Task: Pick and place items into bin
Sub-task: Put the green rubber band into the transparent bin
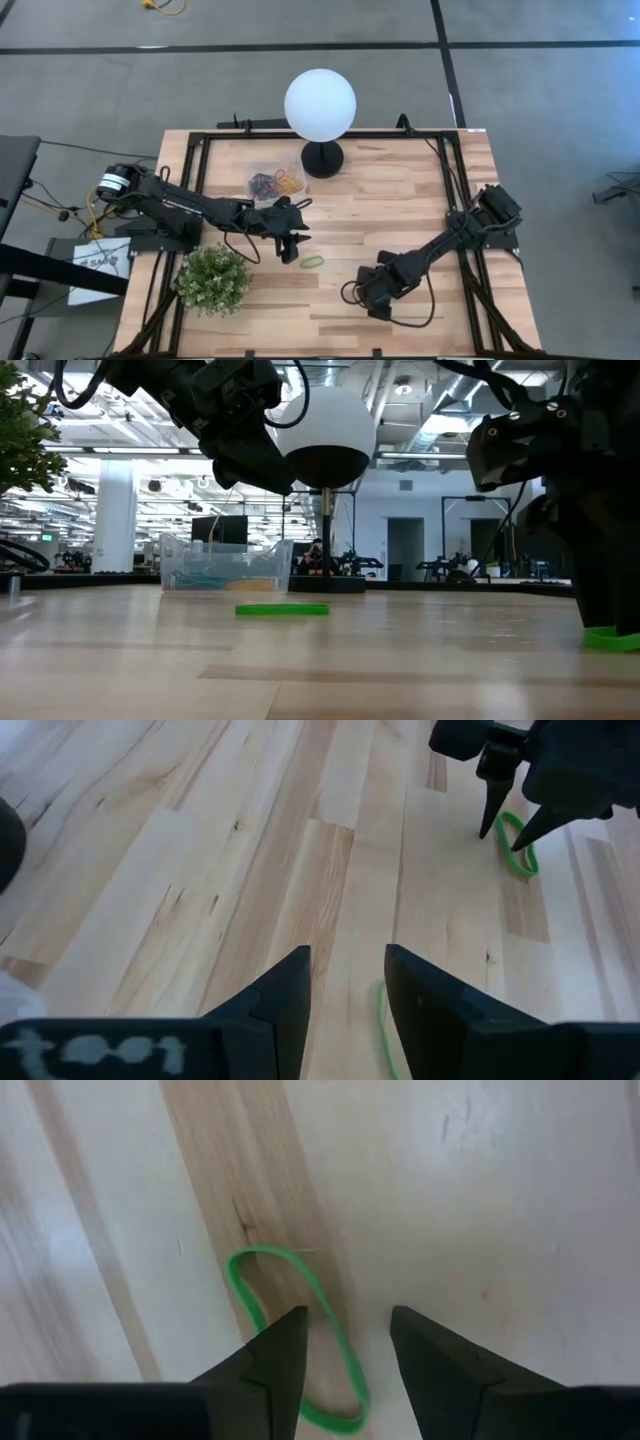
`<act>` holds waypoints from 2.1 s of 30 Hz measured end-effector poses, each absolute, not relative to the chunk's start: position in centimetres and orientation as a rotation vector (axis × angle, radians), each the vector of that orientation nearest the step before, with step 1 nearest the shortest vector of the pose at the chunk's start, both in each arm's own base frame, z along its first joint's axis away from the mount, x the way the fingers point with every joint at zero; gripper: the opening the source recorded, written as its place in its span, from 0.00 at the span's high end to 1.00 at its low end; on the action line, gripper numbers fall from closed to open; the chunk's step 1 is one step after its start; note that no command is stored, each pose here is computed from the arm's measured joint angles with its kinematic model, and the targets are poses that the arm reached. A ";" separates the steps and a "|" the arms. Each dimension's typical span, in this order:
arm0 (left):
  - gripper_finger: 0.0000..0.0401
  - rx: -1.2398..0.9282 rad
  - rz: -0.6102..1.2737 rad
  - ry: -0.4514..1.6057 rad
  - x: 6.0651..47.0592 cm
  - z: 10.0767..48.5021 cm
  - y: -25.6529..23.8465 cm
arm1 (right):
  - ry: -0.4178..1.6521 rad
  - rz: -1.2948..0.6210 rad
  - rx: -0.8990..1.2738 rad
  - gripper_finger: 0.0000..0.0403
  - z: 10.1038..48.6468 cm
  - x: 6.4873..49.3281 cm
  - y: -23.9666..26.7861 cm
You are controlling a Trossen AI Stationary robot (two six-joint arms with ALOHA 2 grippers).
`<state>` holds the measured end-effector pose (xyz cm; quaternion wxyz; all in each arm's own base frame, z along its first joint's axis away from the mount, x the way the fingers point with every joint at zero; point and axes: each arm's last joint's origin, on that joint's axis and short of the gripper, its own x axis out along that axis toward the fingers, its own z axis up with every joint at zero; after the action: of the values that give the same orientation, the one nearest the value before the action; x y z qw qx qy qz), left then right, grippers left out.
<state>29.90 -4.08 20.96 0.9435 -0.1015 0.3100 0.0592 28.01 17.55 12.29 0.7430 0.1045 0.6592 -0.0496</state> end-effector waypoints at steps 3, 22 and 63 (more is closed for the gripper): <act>0.70 -0.206 0.121 0.635 29.9 20.9 -4.1 | 1.464 -0.094 0.243 0.65 12.3 27.9 17.6; 0.71 -0.219 0.139 0.648 29.8 20.8 -4.0 | 1.386 -0.082 0.164 0.94 12.6 28.6 17.2; 0.87 -0.068 0.627 0.440 17.7 31.6 -0.4 | 0.528 -0.535 -0.186 1.00 15.7 47.1 -7.5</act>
<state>17.68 -0.42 31.59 0.9270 -0.0331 0.2145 0.3059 47.08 -7.51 15.69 0.9259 -0.0909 0.2576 -0.2609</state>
